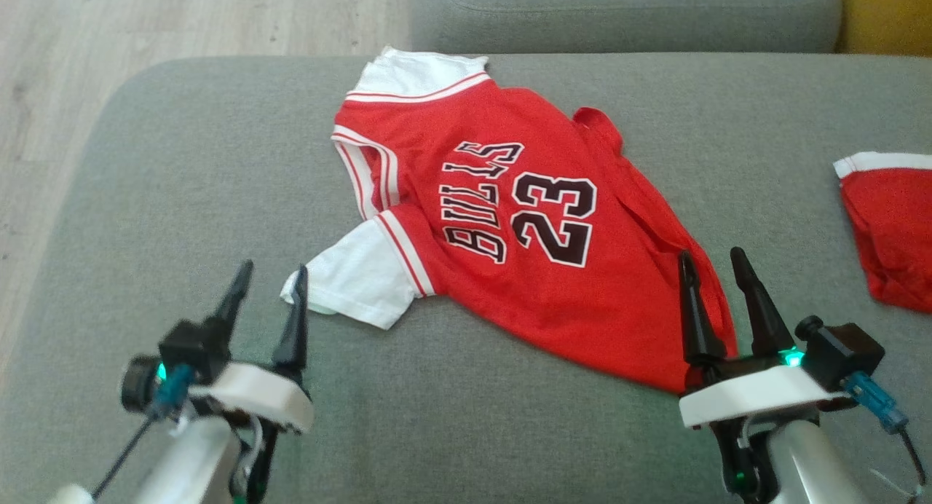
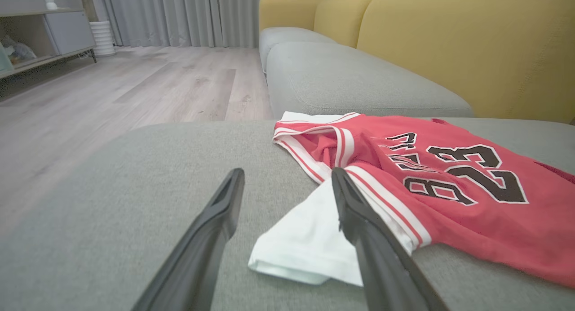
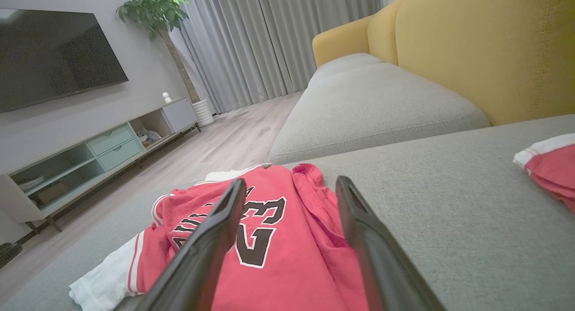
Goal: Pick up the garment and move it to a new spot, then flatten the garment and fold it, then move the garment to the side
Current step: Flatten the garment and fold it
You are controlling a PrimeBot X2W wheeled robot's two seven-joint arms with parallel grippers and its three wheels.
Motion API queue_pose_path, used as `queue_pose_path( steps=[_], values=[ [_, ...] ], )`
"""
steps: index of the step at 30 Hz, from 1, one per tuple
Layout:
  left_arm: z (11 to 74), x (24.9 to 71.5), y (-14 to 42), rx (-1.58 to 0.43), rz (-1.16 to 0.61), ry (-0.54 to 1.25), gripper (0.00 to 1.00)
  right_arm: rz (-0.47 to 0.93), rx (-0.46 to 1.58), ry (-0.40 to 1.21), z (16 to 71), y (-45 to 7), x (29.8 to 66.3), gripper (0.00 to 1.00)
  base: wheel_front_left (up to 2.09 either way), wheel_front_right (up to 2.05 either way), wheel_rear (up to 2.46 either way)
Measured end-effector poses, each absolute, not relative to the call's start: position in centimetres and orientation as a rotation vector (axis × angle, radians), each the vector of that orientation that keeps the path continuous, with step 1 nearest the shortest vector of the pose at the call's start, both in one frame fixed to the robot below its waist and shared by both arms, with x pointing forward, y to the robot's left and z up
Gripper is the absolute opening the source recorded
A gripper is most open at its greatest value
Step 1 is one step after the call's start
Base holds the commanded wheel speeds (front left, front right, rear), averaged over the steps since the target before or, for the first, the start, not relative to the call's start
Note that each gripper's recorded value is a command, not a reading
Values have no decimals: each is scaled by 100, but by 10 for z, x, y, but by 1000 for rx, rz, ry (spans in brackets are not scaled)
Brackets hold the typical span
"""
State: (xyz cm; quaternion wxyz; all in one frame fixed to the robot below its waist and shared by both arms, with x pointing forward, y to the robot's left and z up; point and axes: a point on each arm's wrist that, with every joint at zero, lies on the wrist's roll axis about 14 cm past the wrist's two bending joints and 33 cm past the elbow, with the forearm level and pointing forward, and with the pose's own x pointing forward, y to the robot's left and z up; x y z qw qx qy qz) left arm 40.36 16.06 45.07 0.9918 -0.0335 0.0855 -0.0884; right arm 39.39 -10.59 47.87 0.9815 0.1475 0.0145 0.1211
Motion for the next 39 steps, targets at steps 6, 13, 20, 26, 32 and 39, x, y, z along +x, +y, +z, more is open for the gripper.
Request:
queue_pose_path(
  steps=[6,13,20,26,32,39],
  values=[
    [440,388,158,-86,-162,193,100,255,298,32,478,-102,395,100,0,0,0],
    [409,397,158,-50,-185,317,100,229,299,50,470,-110,396,100,0,0,0],
    [379,418,164,-2,-172,456,100,186,300,82,457,-123,397,100,0,0,0],
    [354,421,170,30,-158,567,100,158,297,85,454,-132,402,100,0,0,0],
    [351,427,170,19,-162,589,100,157,290,87,453,-133,404,100,0,0,0],
    [356,429,162,-13,-182,561,0,160,288,73,458,-133,406,100,0,0,0]
  ],
)
